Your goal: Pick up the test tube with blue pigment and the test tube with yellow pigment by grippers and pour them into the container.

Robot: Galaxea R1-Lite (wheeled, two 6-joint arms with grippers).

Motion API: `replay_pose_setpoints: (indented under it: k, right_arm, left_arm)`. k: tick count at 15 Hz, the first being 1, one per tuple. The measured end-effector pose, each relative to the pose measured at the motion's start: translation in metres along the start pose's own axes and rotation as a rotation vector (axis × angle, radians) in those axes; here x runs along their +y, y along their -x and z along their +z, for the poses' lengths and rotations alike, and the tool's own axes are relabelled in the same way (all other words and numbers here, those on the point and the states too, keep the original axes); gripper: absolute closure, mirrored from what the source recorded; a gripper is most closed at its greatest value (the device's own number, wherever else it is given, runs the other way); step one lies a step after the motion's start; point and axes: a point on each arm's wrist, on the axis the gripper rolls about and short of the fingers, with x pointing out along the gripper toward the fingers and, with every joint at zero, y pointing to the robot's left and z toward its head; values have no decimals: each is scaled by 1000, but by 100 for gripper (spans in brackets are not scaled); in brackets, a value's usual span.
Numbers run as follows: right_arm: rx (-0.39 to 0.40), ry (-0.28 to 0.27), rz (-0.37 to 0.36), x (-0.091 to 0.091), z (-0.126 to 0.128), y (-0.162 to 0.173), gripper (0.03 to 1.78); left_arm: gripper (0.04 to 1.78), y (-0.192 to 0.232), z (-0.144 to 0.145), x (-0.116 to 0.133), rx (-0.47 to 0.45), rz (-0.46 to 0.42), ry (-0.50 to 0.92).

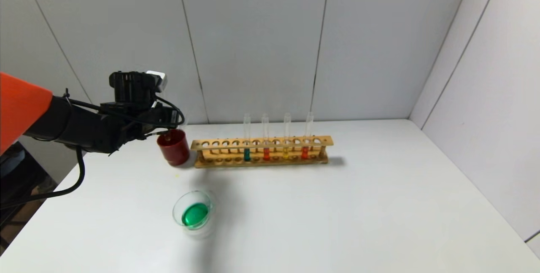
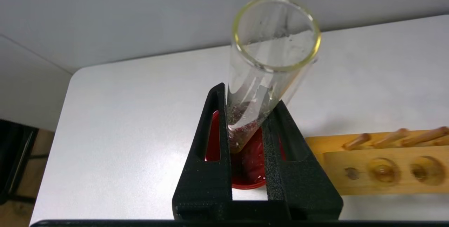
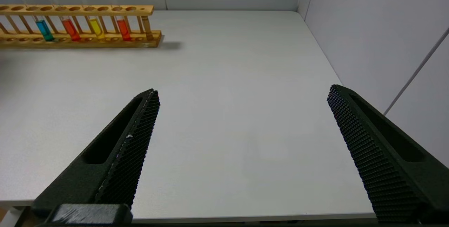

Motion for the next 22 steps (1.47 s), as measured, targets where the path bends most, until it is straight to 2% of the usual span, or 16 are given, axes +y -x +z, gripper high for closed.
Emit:
replay_pose_setpoints:
  k: [8, 11, 14, 17, 19, 22]
  right_arm:
    - [0, 0, 0, 0, 0, 0, 6]
    - [0, 0, 0, 0, 0, 0, 6]
    - [0, 0, 0, 0, 0, 0, 6]
    - [0, 0, -1, 0, 0, 0, 6]
    - [0, 0, 0, 0, 0, 0, 6]
    - [0, 0, 0, 0, 0, 0, 6]
  left_arm:
    - [151, -20, -13, 1, 35, -2, -1]
    - [144, -24, -16, 0, 40, -2, -2]
    - [113, -28, -19, -1, 47, -2, -4]
    - [61, -28, -18, -2, 46, -2, -5]
    - [33, -25, -12, 0, 28, 2, -3]
    - [10, -5, 12, 6, -34, 9, 5]
